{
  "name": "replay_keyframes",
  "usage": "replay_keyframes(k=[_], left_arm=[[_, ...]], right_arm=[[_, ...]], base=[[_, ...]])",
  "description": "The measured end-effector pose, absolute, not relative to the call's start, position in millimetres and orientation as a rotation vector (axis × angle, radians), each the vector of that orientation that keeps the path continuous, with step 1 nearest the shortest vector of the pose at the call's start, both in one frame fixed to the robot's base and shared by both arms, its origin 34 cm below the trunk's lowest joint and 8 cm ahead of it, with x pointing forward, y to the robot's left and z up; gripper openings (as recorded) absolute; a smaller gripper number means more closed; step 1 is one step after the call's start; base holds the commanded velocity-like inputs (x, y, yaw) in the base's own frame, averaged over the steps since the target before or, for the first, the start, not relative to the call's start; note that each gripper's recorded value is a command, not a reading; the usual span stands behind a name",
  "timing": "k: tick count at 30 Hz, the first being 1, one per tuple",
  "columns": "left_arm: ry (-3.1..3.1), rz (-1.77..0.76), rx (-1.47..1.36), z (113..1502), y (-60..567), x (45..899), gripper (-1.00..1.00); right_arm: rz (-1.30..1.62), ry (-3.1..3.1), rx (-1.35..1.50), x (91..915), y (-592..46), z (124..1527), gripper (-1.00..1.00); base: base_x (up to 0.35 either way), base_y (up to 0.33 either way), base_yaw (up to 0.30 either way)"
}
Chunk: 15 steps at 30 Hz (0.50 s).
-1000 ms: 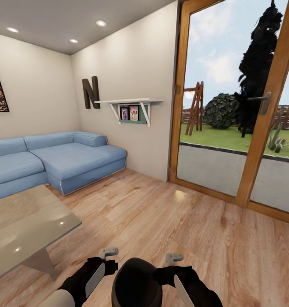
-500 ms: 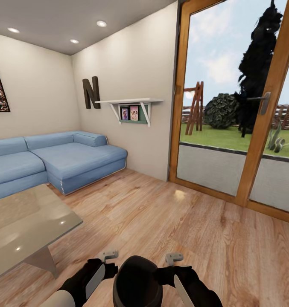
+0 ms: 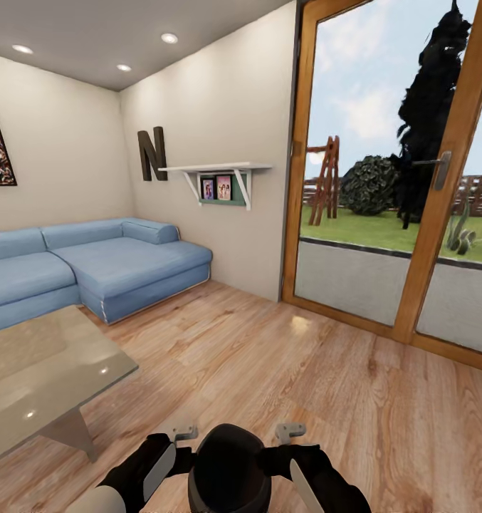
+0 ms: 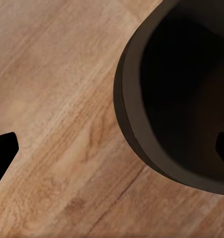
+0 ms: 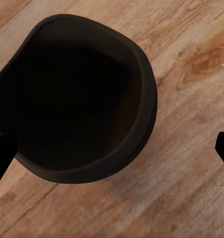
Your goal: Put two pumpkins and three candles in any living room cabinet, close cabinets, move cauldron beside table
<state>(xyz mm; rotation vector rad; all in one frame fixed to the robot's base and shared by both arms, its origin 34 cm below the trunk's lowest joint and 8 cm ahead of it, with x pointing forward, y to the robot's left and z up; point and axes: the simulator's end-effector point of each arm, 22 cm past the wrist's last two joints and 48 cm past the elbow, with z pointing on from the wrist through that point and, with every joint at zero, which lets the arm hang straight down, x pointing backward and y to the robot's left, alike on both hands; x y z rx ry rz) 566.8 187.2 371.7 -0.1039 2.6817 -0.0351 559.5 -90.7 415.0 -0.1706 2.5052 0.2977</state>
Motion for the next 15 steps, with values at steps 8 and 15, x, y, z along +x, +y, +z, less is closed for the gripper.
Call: replay_keyframes(k=[8, 15], left_arm=[[2.676, -0.034, -0.102, 354, 186, 563, 1.00], [2.659, -0.031, -0.087, 340, 185, 562, 1.00]], right_arm=[[0.298, 2.503, -0.169, 555, -91, 398, 1.00], [0.278, 2.461, -0.149, 581, -97, 405, 1.00]], base=[[0.000, 0.000, 0.000], [0.000, 0.000, 0.000]])
